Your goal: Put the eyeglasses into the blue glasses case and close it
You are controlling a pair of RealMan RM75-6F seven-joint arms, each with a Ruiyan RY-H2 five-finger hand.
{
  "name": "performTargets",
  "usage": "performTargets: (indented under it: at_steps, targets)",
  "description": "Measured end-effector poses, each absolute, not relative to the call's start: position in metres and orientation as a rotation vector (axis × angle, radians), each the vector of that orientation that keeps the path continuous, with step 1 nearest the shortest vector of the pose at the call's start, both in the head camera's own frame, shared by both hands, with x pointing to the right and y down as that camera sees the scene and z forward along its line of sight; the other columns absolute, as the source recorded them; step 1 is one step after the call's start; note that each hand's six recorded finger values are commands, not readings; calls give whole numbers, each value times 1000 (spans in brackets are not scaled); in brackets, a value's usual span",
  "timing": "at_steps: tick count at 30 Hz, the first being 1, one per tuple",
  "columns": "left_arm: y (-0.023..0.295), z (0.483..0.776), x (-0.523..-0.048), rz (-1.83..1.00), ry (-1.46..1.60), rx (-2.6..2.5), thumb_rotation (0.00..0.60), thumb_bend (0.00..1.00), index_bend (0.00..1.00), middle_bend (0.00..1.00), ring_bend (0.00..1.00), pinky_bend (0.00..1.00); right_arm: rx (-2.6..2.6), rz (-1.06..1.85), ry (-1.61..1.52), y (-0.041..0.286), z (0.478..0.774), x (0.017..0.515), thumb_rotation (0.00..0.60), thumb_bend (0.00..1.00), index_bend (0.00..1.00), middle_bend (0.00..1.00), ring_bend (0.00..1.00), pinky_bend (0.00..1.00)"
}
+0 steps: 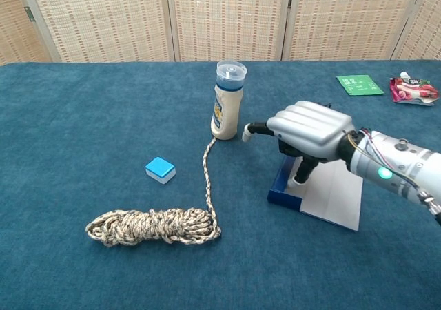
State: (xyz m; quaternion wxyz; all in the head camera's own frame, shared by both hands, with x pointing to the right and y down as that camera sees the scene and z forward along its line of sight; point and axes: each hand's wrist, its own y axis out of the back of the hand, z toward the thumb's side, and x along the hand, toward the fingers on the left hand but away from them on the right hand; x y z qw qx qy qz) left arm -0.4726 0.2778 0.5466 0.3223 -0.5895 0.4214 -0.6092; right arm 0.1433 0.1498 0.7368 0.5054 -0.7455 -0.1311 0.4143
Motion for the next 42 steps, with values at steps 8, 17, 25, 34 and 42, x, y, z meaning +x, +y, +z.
performTargets:
  at_steps: [8,17,25,34,42]
  targets:
    - [280,545,-479,-1610,1117,-1535,600,196,69,92,121,232,-1787,994,-354,130,742,122,600,137,196,1000,1000,927]
    - [280,548,-476,-1604,1105,-1549,600,195,69,92,121,232,-1807,991,-423,119,709,157,600,152,272,1000,1000,972]
    - [276,546,-470,-1582,1100,-1559,600,196,69,92,121,232,-1703,1114,-458,76,702,194,600,256,334,1000,1000,972]
    - [279,543,-473,-1607,1100,-1540,600,195,69,92,121,232,-1593,1273,-356,27,739,202,600,345,334,1000,1000,972]
    - [283,543,-478,-1640,1101,-1525,600,195,69,92,121,232,-1546,1352,-265,10,768,187,600,381,334,1000,1000,972]
